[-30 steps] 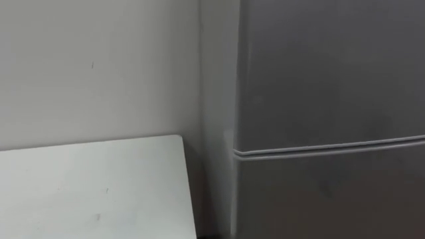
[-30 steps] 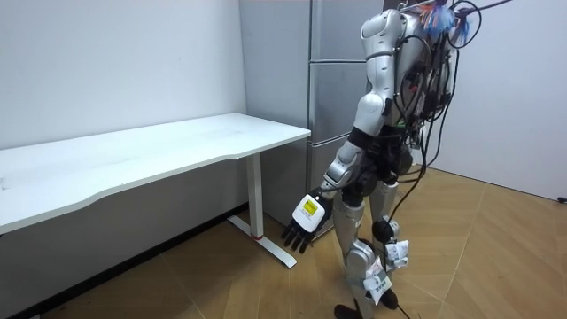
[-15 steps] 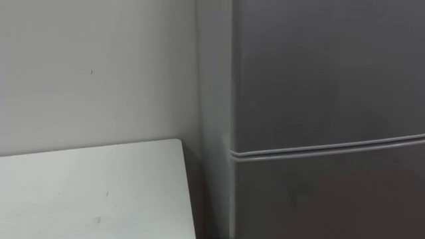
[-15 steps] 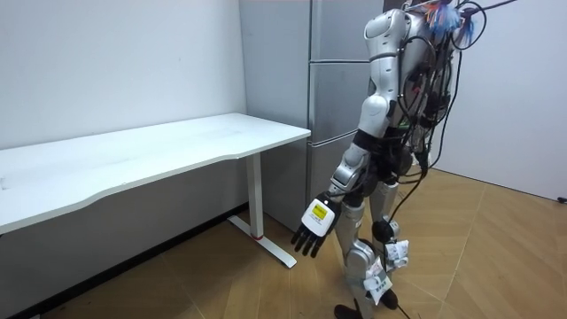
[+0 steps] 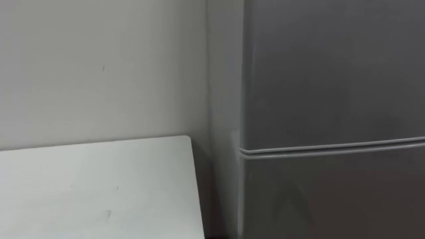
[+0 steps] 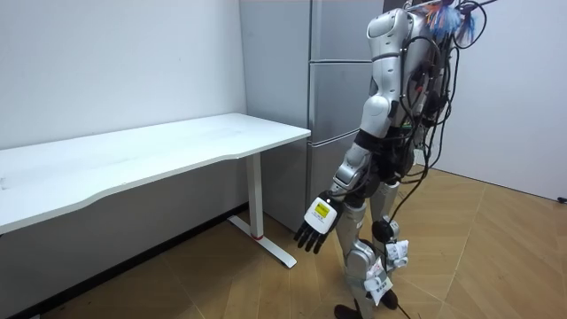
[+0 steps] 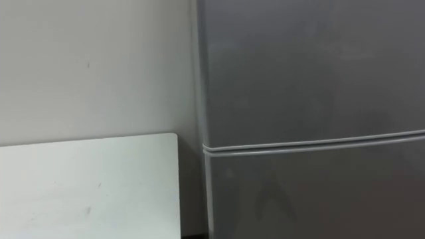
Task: Put the bottle in the upper fridge
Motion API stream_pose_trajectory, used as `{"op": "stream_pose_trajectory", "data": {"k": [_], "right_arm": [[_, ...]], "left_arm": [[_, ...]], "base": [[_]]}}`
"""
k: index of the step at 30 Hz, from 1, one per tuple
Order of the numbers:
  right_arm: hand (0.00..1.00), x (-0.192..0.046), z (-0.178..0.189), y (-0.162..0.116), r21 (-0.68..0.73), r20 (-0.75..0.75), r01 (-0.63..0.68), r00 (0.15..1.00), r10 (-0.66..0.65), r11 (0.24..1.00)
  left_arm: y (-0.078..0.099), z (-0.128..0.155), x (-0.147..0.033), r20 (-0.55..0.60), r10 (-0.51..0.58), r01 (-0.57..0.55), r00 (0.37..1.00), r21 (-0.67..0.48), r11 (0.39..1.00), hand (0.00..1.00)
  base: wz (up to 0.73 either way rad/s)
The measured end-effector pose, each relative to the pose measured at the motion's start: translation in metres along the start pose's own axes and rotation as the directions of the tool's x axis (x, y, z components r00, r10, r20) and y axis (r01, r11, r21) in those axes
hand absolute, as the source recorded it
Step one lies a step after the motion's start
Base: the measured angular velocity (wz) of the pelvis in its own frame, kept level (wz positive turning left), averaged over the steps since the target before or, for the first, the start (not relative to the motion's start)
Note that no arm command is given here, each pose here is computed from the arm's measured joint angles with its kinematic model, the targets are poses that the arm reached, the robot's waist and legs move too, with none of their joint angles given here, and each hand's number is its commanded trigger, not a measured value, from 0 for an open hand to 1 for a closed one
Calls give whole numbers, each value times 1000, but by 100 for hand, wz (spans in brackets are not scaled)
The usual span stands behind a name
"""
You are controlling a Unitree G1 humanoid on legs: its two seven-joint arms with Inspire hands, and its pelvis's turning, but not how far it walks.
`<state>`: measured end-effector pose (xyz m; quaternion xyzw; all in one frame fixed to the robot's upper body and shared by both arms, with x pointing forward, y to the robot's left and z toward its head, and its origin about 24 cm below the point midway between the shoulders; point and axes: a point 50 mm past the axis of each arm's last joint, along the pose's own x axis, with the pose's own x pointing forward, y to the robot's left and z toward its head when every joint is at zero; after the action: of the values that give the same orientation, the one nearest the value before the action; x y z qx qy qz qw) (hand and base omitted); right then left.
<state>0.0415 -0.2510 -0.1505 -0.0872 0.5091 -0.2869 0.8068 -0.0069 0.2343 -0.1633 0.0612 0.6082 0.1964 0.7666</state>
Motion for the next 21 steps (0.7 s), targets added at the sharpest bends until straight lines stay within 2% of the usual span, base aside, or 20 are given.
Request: {"op": "stream_pose_trajectory", "data": {"k": [8, 21], "right_arm": [[0, -3, -9, 13, -59, -35, -149, 988, 147, 987], [0, -1, -11, 18, -65, -84, -236, 969, 231, 970]], "left_arm": [[-4, 4, 0, 26, -15, 14, 1000, 12, 1000, 0], [-4, 1, 0, 10, -30, 30, 999, 16, 999, 0]], "base": [[3], [5]]}}
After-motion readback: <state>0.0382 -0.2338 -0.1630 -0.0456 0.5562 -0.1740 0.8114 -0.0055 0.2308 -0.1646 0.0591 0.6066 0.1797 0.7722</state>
